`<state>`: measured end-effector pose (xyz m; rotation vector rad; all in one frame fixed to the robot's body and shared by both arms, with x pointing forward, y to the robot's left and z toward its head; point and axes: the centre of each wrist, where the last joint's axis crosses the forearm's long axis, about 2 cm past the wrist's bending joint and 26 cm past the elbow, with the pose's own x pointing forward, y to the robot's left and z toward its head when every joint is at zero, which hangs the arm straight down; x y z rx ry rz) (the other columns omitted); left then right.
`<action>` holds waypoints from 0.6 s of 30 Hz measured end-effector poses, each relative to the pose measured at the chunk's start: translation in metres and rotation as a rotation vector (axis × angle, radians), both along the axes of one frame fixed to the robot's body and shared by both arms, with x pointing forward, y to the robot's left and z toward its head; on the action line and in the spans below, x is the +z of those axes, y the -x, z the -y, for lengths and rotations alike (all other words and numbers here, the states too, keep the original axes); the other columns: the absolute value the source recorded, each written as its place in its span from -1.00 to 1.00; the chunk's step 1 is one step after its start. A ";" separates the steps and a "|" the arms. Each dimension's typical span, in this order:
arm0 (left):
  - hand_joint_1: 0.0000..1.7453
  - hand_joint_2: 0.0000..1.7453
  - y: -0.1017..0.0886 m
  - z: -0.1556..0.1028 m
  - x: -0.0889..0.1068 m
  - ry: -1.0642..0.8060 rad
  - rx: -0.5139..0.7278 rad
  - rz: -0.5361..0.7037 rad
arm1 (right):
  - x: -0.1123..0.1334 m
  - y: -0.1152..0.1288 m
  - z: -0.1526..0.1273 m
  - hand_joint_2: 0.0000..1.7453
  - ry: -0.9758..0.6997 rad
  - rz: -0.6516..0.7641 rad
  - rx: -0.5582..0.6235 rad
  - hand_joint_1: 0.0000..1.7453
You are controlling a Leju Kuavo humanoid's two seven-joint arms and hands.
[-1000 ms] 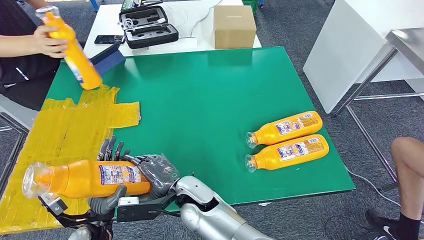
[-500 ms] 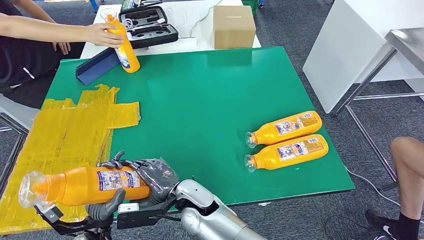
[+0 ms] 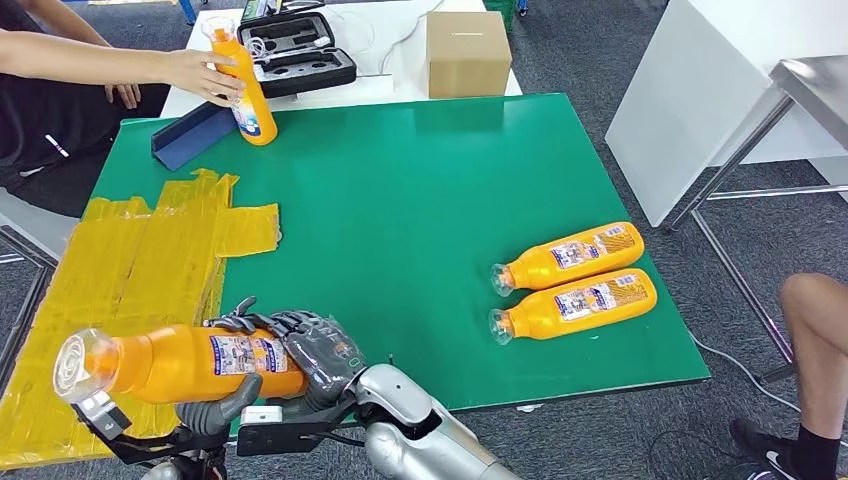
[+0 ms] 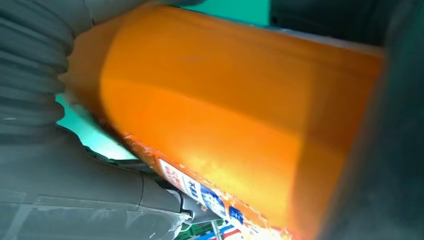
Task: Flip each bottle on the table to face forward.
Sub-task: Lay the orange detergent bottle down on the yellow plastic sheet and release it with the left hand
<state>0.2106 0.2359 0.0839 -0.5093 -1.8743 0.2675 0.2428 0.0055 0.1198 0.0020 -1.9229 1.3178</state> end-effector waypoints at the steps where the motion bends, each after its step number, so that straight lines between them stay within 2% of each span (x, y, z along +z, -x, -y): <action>1: 1.00 1.00 -0.002 0.000 0.002 -0.038 0.021 0.008 | 0.000 0.000 0.002 -1.00 -0.006 -0.005 -0.016 -1.00; 4: 1.00 1.00 -0.012 -0.002 0.010 -0.152 0.088 0.045 | -0.001 -0.002 0.011 -1.00 -0.029 -0.022 -0.067 -1.00; 9: 1.00 1.00 -0.024 -0.004 0.021 -0.234 0.142 0.081 | -0.002 -0.006 0.023 -1.00 -0.049 -0.031 -0.114 -1.00; 11: 1.00 1.00 -0.031 -0.006 0.025 -0.332 0.213 0.082 | -0.002 -0.008 0.028 -1.00 -0.061 -0.031 -0.135 -1.00; 14: 1.00 1.00 -0.052 -0.018 0.034 -0.554 0.384 0.077 | 0.005 -0.017 0.039 -1.00 -0.095 -0.026 -0.170 -1.00; 18: 1.00 1.00 -0.088 -0.049 0.040 -1.021 0.639 -0.007 | 0.022 -0.035 0.058 -1.00 -0.141 -0.007 -0.196 -1.00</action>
